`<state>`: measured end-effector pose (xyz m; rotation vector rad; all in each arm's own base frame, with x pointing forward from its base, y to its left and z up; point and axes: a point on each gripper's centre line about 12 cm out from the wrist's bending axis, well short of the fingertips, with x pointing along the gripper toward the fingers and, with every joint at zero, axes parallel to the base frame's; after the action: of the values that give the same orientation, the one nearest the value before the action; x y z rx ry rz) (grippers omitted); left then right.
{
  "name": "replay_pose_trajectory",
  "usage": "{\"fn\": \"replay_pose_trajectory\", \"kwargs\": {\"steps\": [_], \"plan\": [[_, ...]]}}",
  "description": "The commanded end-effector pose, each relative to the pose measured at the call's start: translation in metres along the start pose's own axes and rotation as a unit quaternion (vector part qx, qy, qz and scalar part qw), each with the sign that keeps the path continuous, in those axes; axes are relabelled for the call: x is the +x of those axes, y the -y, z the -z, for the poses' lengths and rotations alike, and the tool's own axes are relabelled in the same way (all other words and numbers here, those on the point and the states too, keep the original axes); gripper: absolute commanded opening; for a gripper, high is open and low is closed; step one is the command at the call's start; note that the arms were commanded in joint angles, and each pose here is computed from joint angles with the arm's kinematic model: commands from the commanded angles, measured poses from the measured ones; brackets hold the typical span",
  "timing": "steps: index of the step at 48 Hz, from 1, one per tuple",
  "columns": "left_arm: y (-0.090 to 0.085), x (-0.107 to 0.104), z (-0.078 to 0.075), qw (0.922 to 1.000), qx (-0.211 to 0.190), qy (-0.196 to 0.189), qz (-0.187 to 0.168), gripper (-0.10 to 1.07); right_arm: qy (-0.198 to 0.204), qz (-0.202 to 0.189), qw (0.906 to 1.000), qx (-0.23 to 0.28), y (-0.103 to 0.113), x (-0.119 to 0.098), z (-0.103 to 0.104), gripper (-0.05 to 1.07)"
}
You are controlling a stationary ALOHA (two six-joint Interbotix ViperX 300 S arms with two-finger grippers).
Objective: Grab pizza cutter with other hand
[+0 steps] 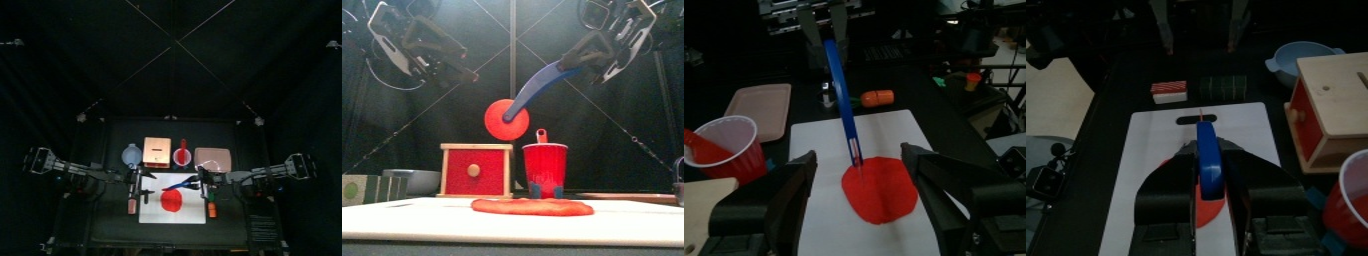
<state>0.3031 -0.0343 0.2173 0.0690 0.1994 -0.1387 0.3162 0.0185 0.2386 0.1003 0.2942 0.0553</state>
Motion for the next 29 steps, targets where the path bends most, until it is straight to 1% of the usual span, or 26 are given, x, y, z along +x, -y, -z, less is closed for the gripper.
{"fn": "replay_pose_trajectory", "kwargs": {"steps": [1, 5, 10, 13, 17, 24, 29], "plan": [[0.000, 0.012, -0.002, 1.0000, -0.002, 0.002, 0.000, 0.98, 0.017, -0.001, 0.9999, -0.002, 0.000, 0.011, -0.014, 0.37], [0.000, 0.025, 0.007, 0.9999, -0.007, -0.009, -0.002, 0.98, 0.011, 0.000, 0.9999, -0.003, 0.000, 0.020, -0.014, 0.37], [0.001, 0.039, 0.010, 1.0000, -0.006, -0.004, 0.000, 0.98, 0.005, 0.000, 1.0000, -0.003, 0.000, 0.031, -0.014, 0.37], [0.001, 0.046, 0.014, 1.0000, -0.008, -0.004, -0.001, 0.98, 0.003, 0.000, 1.0000, -0.003, 0.000, 0.036, -0.014, 0.37], [-0.002, 0.055, 0.020, 0.9996, -0.023, -0.001, -0.013, 0.98, 0.002, 0.001, 1.0000, -0.004, 0.000, 0.040, -0.014, 0.37], [-0.006, 0.067, 0.027, 0.9985, -0.042, -0.004, -0.034, 0.97, -0.001, 0.001, 1.0000, -0.004, 0.000, 0.047, -0.015, 0.37], [-0.005, 0.070, 0.032, 0.9983, -0.042, -0.012, -0.038, 0.94, -0.005, 0.001, 1.0000, -0.003, 0.001, 0.050, -0.013, 0.37]]}}
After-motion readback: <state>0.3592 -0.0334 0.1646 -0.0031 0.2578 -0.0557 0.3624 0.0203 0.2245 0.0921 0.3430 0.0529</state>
